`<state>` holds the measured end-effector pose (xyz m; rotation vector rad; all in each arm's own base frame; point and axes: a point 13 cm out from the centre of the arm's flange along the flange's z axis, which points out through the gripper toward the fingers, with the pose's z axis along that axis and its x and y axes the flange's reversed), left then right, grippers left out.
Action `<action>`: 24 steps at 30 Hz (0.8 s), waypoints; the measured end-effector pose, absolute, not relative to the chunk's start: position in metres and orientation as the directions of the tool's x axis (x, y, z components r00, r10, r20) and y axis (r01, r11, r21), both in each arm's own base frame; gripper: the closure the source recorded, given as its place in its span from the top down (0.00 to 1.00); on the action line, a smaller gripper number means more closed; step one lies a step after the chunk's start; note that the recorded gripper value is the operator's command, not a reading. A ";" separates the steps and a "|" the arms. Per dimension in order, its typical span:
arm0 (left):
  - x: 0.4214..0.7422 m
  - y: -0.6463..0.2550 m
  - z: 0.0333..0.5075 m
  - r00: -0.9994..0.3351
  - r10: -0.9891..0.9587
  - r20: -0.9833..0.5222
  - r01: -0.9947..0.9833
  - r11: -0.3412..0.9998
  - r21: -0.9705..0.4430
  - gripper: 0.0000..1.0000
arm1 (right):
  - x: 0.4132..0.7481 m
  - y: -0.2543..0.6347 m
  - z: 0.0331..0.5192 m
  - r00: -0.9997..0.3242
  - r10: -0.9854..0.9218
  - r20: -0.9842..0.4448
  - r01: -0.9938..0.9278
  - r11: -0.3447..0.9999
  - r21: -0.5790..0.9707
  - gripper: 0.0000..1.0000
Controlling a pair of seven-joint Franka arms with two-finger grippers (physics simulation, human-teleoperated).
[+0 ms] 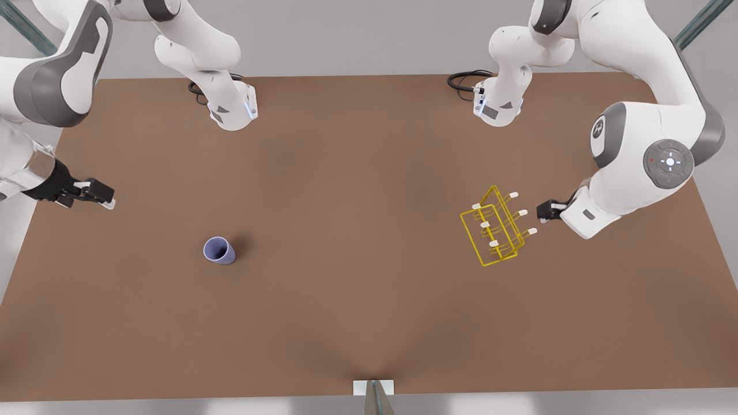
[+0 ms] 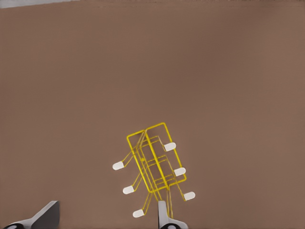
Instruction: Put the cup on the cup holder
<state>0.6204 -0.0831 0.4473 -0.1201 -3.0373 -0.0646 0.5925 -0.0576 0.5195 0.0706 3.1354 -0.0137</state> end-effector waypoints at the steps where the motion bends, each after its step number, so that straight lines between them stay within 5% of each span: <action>1: 0.622 -0.083 0.448 -0.992 0.078 0.097 0.082 0.996 0.039 1.00 | 0.593 -0.055 0.520 -0.999 0.039 -0.008 0.039 0.999 -0.008 1.00; 6: 0.626 -0.084 0.445 -0.993 0.081 0.086 0.084 0.996 0.035 1.00 | 0.587 -0.028 0.490 -0.999 -0.016 0.046 -0.017 1.000 -0.013 1.00; 13: 0.629 -0.083 0.437 -0.993 0.078 0.093 0.081 0.996 0.035 1.00 | 0.548 0.022 0.370 -0.974 -0.094 0.204 -0.089 0.995 0.034 1.00; 24: 0.631 -0.081 0.434 -0.993 0.074 0.095 0.077 0.996 0.037 1.00 | 0.560 0.048 0.216 -0.958 -0.180 0.223 -0.195 0.980 -0.045 1.00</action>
